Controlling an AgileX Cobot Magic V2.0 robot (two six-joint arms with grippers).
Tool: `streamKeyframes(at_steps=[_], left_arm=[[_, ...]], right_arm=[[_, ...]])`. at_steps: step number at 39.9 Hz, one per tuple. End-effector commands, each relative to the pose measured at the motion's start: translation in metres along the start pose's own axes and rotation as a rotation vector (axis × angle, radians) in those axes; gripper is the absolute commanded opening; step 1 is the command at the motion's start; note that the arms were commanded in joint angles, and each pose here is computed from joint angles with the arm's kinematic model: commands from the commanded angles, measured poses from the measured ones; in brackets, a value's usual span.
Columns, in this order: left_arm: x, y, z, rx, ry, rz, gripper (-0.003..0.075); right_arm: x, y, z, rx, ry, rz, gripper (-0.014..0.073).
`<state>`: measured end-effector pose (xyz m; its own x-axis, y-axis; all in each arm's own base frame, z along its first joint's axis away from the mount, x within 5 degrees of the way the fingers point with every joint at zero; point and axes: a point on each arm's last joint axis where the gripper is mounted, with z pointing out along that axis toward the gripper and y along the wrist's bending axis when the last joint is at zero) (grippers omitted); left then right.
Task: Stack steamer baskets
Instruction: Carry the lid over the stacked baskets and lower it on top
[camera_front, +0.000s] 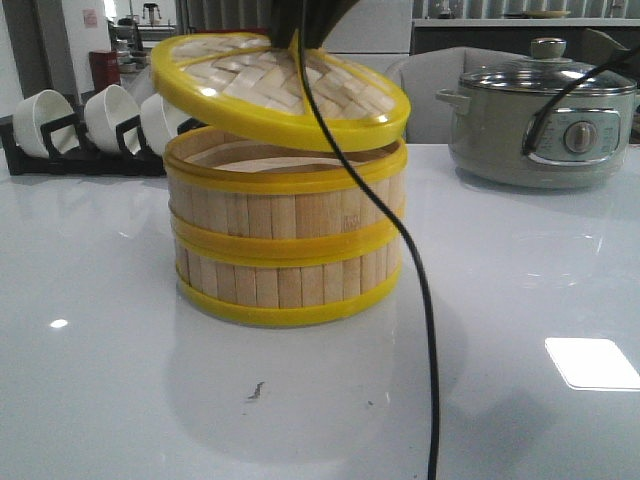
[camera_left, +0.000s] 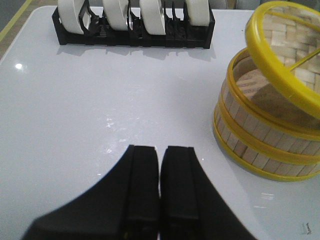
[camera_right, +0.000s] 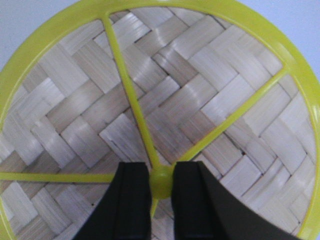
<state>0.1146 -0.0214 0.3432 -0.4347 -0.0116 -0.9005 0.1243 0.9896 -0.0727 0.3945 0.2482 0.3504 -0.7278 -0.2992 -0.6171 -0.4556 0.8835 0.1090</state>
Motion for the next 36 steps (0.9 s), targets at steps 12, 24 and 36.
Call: streamKeyframes(at_steps=[12,24,36], left_arm=[[-0.015,-0.001,-0.005,0.013,-0.103,-0.005,0.0095],[-0.015,-0.001,-0.005,0.013,-0.103,-0.005,0.0095],[-0.015,-0.001,-0.005,0.013,-0.103,-0.005,0.0095]], right_arm=[[-0.015,-0.001,-0.019,-0.001,-0.114,-0.012,0.0022],[-0.017,-0.001,-0.015,-0.004,-0.141,-0.013,0.0022],[-0.017,0.0,-0.01,-0.017,-0.135,-0.008,0.0022]])
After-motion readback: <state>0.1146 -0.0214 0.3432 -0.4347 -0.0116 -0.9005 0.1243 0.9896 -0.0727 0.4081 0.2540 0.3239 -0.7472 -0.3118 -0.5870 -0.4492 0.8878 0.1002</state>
